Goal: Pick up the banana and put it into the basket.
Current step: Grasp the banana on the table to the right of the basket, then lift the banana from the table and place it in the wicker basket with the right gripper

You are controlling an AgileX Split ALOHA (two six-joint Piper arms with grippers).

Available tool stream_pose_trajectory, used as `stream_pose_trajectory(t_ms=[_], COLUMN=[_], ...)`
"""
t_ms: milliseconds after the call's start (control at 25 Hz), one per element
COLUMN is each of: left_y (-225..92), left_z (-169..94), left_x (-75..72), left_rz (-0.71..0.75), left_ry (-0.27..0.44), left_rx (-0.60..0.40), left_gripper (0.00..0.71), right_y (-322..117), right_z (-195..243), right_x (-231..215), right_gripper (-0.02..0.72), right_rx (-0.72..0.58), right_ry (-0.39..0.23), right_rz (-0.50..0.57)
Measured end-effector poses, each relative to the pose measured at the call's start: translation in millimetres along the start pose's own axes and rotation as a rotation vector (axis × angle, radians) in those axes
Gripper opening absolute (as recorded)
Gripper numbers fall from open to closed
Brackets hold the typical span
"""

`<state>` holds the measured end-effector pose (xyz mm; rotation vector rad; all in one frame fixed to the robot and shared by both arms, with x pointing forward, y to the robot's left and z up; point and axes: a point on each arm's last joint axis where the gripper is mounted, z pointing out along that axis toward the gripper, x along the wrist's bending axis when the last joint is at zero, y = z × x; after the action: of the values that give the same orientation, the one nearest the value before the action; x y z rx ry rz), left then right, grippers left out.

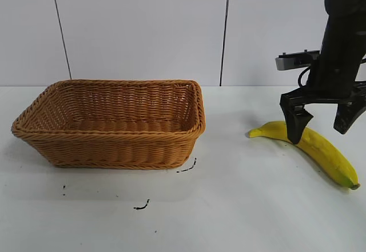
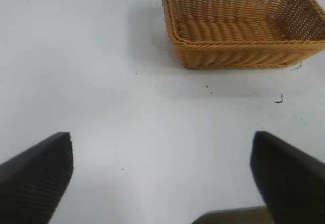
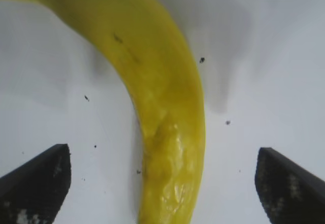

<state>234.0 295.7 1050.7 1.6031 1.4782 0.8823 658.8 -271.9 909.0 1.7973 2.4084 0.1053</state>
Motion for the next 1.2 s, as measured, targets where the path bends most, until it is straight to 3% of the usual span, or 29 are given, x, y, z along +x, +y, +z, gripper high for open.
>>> stream_pose_trajectory(t_ms=[440,560,680,920,1200], left_y=[0,0,0,0,0], left_z=[0,0,0,0,0], left_x=[0.0,0.0,0.0,0.0,0.0], left_rz=[0.0,0.0,0.0,0.0,0.0], left_ry=[0.0,0.0,0.0,0.0,0.0], left_rx=[0.0,0.0,0.0,0.0,0.0], left_gripper=[0.69,0.69,0.69,0.69,0.69], right_y=[-4,-4,-5,-7,-1], right_z=[30,30,30,17,-54], right_x=[3,2,1,0,-5], right_gripper=[0.674,0.548,0.289,0.302,0.302], right_rx=[0.065,0.066,0.079,0.089,0.103], right_ry=[0.02,0.017,0.004,-0.001,-0.011], right_rz=[0.042,0.044,0.051,0.029,0.031])
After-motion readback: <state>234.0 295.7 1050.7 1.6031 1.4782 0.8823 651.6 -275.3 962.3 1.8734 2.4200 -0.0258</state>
